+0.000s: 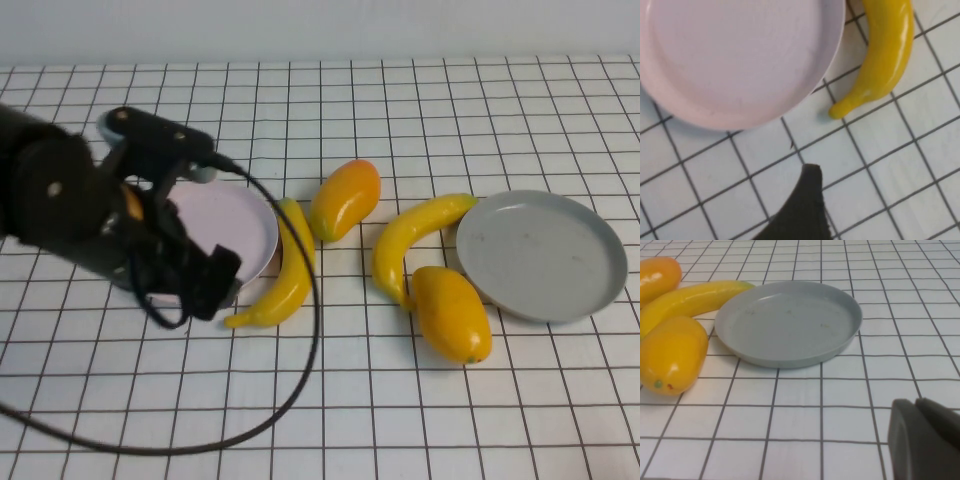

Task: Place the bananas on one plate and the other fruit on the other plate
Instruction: Put one type of fruit in the left plate

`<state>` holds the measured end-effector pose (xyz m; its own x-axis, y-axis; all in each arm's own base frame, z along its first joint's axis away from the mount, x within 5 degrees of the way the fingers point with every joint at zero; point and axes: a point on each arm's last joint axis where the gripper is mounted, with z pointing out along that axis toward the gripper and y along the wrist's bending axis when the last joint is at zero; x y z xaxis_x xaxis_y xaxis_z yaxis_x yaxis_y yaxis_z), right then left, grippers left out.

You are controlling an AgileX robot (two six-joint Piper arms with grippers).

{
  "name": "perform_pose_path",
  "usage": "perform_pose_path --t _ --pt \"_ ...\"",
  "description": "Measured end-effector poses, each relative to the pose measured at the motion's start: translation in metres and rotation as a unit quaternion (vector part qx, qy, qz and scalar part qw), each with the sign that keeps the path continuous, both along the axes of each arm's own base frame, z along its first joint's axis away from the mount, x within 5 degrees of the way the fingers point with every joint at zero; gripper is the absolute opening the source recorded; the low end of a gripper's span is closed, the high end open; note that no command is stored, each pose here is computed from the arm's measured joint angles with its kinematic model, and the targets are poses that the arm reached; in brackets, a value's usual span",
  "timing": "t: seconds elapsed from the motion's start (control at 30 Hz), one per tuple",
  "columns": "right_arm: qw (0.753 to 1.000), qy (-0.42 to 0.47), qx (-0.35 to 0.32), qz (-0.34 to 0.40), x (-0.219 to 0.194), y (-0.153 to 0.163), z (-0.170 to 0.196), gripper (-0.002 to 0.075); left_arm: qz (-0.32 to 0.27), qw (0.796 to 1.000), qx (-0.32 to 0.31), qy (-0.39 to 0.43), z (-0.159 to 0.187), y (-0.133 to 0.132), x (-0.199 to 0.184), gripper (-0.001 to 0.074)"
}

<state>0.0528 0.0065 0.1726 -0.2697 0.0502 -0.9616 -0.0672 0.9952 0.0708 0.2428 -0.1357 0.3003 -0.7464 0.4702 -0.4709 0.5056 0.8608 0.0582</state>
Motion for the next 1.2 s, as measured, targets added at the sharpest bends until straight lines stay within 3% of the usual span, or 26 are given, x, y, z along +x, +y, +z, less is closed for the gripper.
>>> perform_pose_path --t 0.37,0.53,0.67,0.9,1.2 --pt "1.0 0.001 0.0 0.0 0.0 0.0 0.0 -0.0016 -0.056 0.998 0.01 0.007 -0.005 -0.093 0.083 0.0668" --pt "1.0 0.001 0.0 0.0 0.0 0.0 0.0 -0.0016 -0.073 0.997 0.011 -0.011 -0.001 -0.123 0.124 0.0668" --pt "1.0 0.001 0.0 0.0 0.0 0.0 0.0 -0.0016 -0.078 0.997 0.02 -0.006 -0.018 -0.142 0.151 0.0668" --pt "1.0 0.001 0.0 0.0 0.0 0.0 0.0 -0.0016 -0.078 0.997 0.023 0.001 -0.055 -0.159 0.175 0.0668" --pt "1.0 0.001 0.0 0.0 0.0 0.0 0.0 -0.0016 -0.059 0.997 0.047 0.007 -0.079 -0.143 0.195 0.0668"
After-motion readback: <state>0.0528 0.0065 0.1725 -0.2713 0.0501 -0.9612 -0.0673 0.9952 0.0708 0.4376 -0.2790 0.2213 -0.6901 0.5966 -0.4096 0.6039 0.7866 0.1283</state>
